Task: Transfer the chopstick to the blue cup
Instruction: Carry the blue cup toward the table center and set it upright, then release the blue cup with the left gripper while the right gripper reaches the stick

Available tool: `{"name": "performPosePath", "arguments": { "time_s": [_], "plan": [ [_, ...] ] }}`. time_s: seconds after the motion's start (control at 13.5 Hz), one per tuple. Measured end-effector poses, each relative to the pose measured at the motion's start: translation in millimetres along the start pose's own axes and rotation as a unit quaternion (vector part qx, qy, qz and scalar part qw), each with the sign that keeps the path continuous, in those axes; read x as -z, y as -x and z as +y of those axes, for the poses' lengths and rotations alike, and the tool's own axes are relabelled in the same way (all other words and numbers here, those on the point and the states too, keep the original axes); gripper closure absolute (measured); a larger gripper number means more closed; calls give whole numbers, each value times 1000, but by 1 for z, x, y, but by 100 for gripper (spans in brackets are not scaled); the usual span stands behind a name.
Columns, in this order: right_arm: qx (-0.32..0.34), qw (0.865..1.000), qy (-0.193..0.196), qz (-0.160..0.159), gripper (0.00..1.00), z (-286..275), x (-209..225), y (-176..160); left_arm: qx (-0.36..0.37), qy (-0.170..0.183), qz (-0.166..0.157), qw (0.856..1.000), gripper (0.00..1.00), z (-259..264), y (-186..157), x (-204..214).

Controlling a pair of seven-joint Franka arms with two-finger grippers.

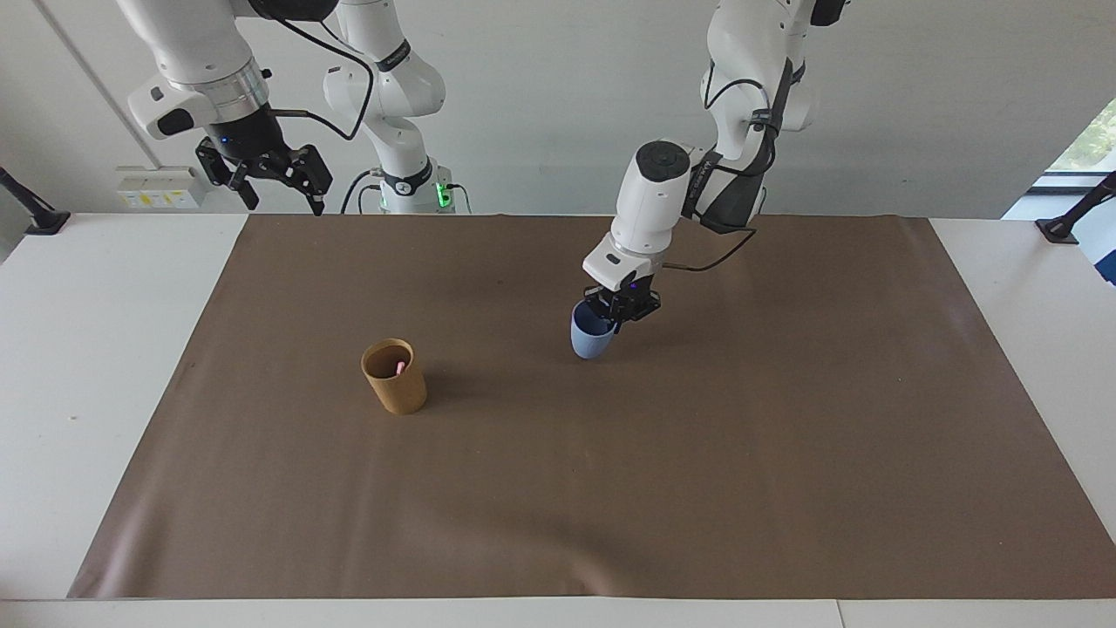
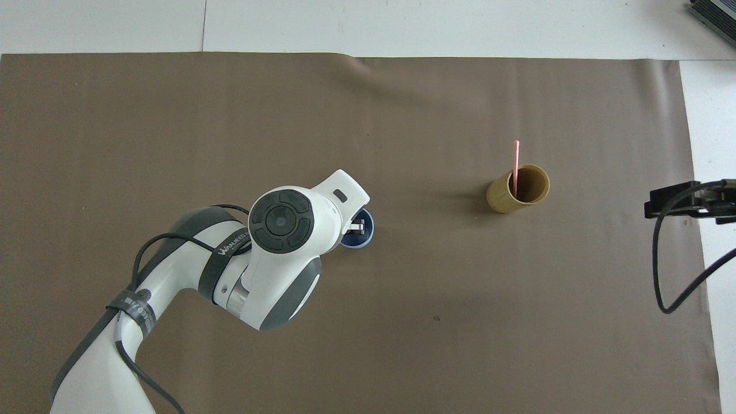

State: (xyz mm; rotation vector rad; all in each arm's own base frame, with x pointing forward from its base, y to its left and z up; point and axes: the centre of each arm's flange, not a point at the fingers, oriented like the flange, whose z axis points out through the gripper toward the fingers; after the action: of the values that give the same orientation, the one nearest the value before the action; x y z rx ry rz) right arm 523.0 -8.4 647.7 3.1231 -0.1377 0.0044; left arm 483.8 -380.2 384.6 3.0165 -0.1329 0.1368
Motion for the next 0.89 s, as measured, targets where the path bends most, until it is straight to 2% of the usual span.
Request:
{"name": "performPosePath", "arguments": {
  "time_s": [0.07,0.15,0.22,0.3,0.59,0.74,0.81,0.89],
  "plan": [
    [6,1000,-1,9,0,0,1,-2,-3,2,1,1000,95,5,2,-5],
    [10,1000,-2,14,0,-1,2,-3,-5,2,1,1000,88,6,3,-8],
    [13,1000,-2,19,0,-3,3,-4,-5,2,0,1000,88,6,2,-10],
    [15,1000,-3,24,0,-5,3,-5,-5,2,1,1000,81,6,2,-9],
    [26,998,-30,46,0,-16,2,-11,-6,8,14,1000,33,5,-6,3],
    [74,994,-47,67,0,-32,0,-16,-7,8,21,1000,10,-5,-14,25],
    [108,989,-56,80,0,-42,-4,-21,-11,3,18,1000,0,-18,-18,38],
    [144,983,-62,96,0,-51,-10,-29,-18,-4,12,1000,0,-37,-23,54]
  ]
}}
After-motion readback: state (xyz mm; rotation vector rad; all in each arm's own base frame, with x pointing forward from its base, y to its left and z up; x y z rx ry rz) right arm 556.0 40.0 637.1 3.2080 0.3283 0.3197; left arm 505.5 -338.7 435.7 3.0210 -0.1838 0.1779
